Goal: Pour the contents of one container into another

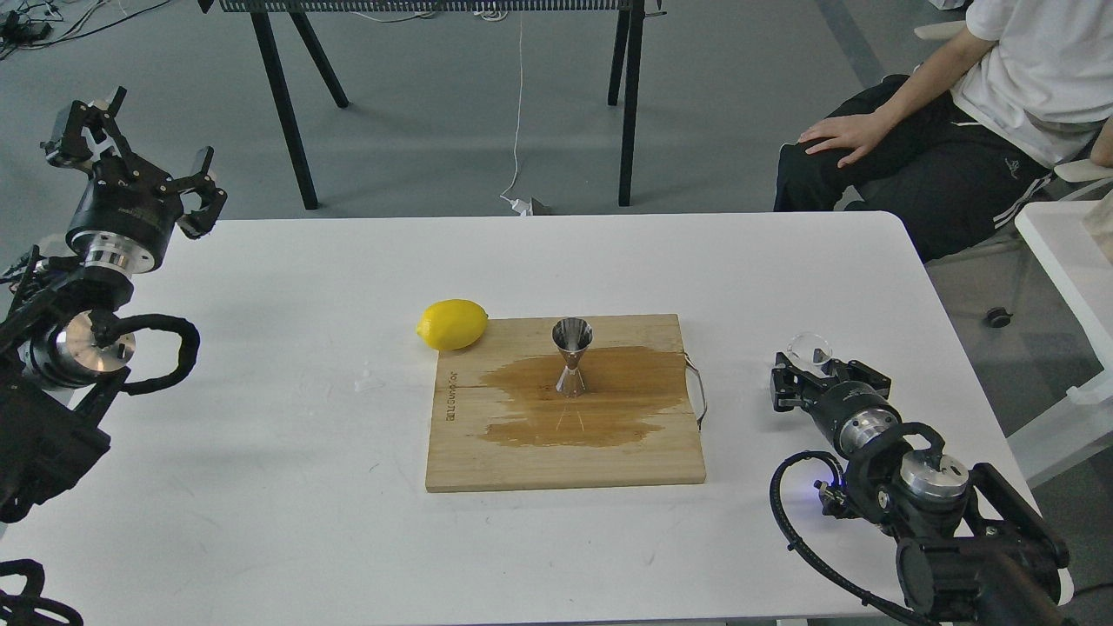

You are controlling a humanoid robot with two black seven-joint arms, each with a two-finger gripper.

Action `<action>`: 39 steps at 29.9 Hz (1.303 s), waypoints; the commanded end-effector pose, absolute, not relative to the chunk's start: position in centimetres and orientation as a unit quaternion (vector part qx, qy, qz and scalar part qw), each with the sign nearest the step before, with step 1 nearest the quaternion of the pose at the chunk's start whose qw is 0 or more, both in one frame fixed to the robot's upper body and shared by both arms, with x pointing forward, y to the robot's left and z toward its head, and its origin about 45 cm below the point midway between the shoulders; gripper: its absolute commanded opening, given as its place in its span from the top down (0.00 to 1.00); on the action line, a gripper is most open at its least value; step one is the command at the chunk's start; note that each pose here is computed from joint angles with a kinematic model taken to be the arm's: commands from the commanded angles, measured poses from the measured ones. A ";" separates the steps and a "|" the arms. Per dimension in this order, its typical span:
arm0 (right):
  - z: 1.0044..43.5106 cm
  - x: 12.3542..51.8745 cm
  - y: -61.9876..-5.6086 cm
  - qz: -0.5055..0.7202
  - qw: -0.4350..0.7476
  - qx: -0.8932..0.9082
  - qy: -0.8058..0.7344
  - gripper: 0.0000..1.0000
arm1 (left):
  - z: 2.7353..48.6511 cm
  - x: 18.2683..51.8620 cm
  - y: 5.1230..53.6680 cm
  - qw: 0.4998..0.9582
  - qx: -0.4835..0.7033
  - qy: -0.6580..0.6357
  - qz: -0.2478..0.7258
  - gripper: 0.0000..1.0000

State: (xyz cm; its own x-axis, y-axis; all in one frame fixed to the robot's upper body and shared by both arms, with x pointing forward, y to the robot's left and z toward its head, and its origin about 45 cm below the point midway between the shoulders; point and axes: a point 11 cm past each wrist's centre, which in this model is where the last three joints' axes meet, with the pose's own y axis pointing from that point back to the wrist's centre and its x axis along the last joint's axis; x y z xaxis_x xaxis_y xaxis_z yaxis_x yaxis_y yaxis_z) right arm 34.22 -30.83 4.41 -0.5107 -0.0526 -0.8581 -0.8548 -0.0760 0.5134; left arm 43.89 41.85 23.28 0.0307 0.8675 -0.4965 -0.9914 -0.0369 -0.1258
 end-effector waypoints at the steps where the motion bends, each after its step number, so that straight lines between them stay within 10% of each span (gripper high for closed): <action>1: 4.4 34.2 -30.9 0.628 0.318 -0.377 0.602 0.24 | 23.2 43.9 41.8 0.680 -0.228 0.136 0.683 0.00; 3: 4.5 34.3 -31.0 0.626 0.320 -0.378 0.602 0.04 | 23.3 43.9 41.8 0.681 -0.229 0.136 0.683 0.00; 16: 4.3 34.1 -31.5 0.615 0.327 -0.372 0.614 0.03 | 23.2 43.9 41.8 0.680 -0.228 0.136 0.683 0.00; 23: 4.3 34.1 -31.2 0.617 0.322 -0.376 0.611 0.54 | 23.2 43.9 41.8 0.681 -0.229 0.136 0.683 0.00; 25: 4.3 34.1 -31.1 0.618 0.322 -0.376 0.611 0.50 | 23.3 43.9 41.8 0.681 -0.229 0.136 0.682 0.00; 29: 4.1 34.0 -31.2 0.617 0.321 -0.373 0.614 0.06 | 23.2 43.9 41.8 0.681 -0.229 0.136 0.683 0.00; 39: 4.1 34.0 -31.4 0.614 0.322 -0.372 0.617 0.05 | 23.3 43.9 41.8 0.681 -0.229 0.136 0.683 0.00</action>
